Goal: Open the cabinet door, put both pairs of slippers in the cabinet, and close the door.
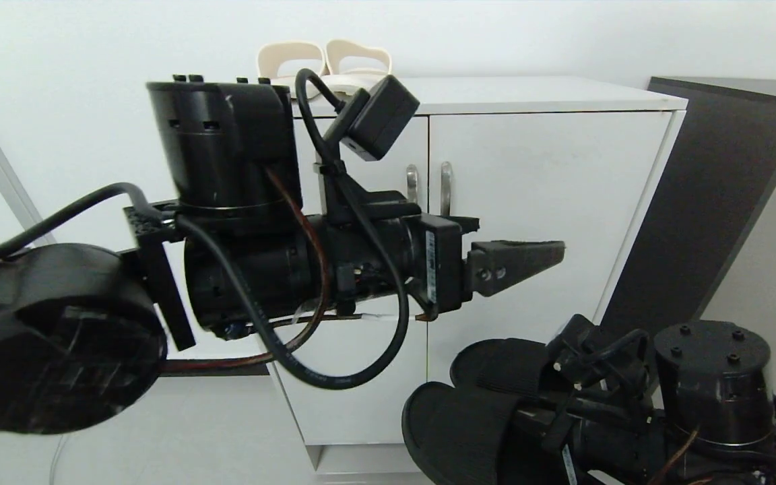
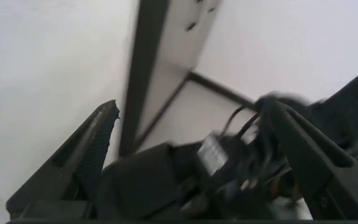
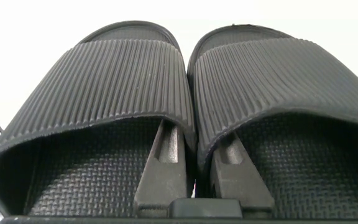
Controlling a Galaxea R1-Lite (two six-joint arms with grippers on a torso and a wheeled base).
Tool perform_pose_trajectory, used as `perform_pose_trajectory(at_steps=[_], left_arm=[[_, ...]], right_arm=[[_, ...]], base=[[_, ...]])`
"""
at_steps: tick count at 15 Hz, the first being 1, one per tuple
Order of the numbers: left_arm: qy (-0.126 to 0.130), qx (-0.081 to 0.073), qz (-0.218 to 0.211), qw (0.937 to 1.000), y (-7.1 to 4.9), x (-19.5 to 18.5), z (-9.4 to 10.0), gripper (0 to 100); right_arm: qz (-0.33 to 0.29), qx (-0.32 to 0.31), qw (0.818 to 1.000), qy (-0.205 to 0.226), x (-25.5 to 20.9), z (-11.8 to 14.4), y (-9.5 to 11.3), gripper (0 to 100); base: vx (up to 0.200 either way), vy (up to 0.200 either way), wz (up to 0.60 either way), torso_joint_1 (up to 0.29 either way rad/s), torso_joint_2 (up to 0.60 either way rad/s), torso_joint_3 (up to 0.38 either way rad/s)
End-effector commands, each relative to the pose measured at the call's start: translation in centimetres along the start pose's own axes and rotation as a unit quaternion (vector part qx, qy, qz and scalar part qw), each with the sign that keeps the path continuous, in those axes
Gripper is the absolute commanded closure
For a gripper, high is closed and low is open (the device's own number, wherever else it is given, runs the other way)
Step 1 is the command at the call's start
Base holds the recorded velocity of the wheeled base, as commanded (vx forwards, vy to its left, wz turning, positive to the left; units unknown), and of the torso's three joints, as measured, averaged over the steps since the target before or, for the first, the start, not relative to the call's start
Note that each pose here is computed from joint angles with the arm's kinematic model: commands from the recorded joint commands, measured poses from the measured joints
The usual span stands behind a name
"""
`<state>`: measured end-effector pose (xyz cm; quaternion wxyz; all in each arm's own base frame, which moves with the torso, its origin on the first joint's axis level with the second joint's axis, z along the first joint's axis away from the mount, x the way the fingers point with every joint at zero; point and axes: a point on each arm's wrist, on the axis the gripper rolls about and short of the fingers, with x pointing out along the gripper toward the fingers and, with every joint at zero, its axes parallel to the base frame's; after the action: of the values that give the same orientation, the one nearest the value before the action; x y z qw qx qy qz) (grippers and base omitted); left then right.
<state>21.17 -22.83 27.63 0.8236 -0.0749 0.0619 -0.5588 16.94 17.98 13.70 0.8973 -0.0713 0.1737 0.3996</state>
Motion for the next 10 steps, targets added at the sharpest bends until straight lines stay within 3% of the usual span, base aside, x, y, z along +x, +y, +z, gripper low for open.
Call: perform_pose_trajectory(at_steps=[1, 3, 4, 6, 10], left_arm=[[0.000, -0.037, -0.011, 0.9993, 1.9, 1.6, 0.4, 0], [0.002, -0.062, -0.029, 0.9977, 3.5, 1.6, 0.8, 0], [0.005, -0.067, -0.030, 0.9973, 4.3, 1.6, 0.7, 0], [0.005, -0.075, -0.014, 0.9971, 5.5, 1.3, 0.6, 0], [-0.002, -0.077, 0.011, 0.9969, 6.8, 0.6, 1.2, 0]], right_arm=[[0.000, 0.000, 1.000, -0.001, 0.0, 0.0, 0.0, 100], [-0.002, 0.000, 1.000, -0.006, 0.1, 0.1, 0.0, 100], [-0.002, -0.001, 1.000, -0.006, 0.1, 0.1, 0.0, 100], [-0.003, 0.000, 1.000, -0.004, 0.2, 0.0, -0.1, 100], [-0.003, -0.001, 1.000, -0.003, 0.2, 0.0, -0.1, 100]], base=[[0.000, 0.000, 0.00, 0.000, 0.00, 0.000], [0.000, 0.000, 0.00, 0.000, 0.00, 0.000], [0.000, 0.000, 0.00, 0.000, 0.00, 0.000], [0.000, 0.000, 0.00, 0.000, 0.00, 0.000], [0.000, 0.000, 0.00, 0.000, 0.00, 0.000]])
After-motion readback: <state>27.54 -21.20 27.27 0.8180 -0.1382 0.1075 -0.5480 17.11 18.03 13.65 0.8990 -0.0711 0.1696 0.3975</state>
